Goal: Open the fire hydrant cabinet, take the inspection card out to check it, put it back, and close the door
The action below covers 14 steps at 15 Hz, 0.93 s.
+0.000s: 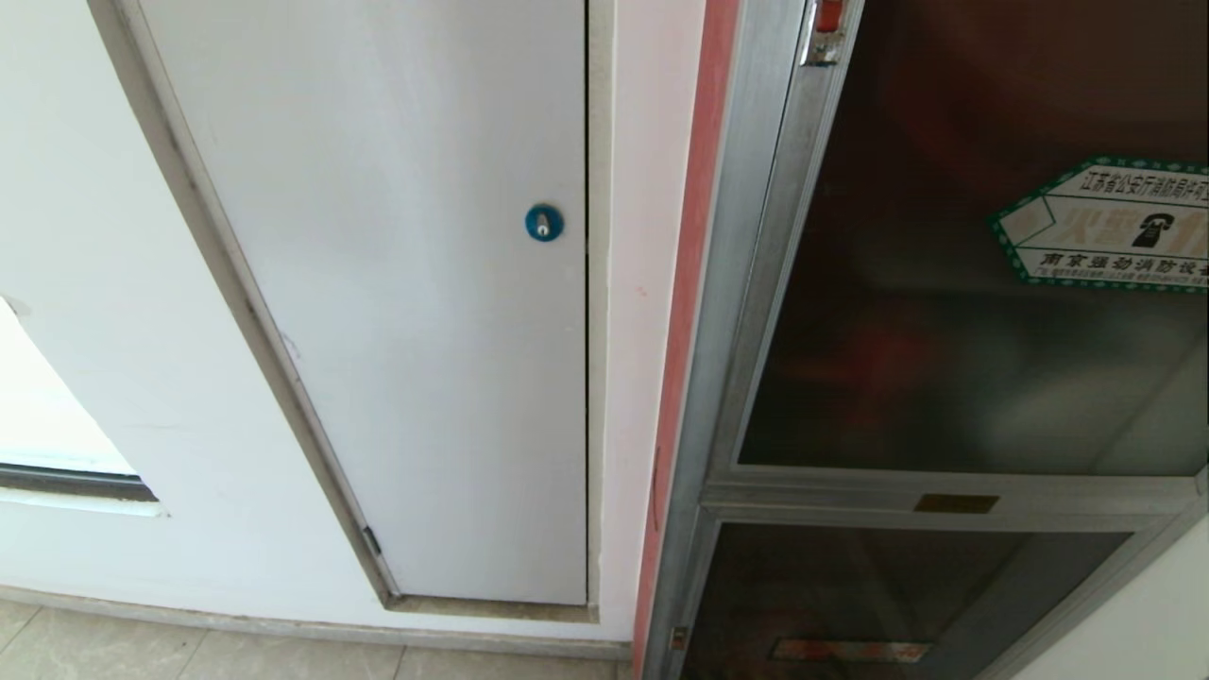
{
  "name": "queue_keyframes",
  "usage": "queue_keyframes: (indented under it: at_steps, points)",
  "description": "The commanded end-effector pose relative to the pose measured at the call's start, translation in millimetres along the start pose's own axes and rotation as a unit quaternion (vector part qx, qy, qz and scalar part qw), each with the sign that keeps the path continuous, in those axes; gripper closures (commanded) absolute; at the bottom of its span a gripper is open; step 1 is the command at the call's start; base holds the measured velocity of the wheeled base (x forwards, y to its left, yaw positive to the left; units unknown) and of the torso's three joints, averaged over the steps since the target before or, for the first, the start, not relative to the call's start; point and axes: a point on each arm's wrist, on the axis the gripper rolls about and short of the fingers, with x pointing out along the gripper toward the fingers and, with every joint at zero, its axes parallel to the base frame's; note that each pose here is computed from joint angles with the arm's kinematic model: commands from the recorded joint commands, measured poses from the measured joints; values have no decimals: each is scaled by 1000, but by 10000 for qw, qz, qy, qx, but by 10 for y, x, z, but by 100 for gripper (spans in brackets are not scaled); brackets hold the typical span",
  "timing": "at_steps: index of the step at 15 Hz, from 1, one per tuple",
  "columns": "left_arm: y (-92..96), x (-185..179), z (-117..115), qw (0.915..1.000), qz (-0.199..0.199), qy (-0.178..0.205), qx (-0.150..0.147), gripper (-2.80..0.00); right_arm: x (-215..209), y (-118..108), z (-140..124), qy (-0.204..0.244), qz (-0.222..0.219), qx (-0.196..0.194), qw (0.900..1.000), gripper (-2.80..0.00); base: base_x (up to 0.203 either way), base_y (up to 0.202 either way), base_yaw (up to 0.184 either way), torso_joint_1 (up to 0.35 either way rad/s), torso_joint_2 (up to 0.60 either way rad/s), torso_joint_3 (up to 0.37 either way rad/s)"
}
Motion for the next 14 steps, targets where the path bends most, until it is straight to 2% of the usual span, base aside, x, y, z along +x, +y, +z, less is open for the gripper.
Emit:
queue_keyframes:
  at_steps: [1,7,10,14]
  points:
    - [0,14,-55,9999,4,104,-1,0,1,0,0,7,5,-2,10000,0,0,0,0,0,0,0]
    - [0,14,-55,9999,4,104,-1,0,1,0,0,7,-2,44,10000,0,0,0,0,0,0,0]
    - [0,13,-55,9999,4,103,-1,0,1,-5,2,0,-95,289,9995,0,0,0,0,0,0,0]
    - [0,14,-55,9999,4,104,-1,0,1,-5,2,0,-95,297,9995,0,0,0,0,0,0,0]
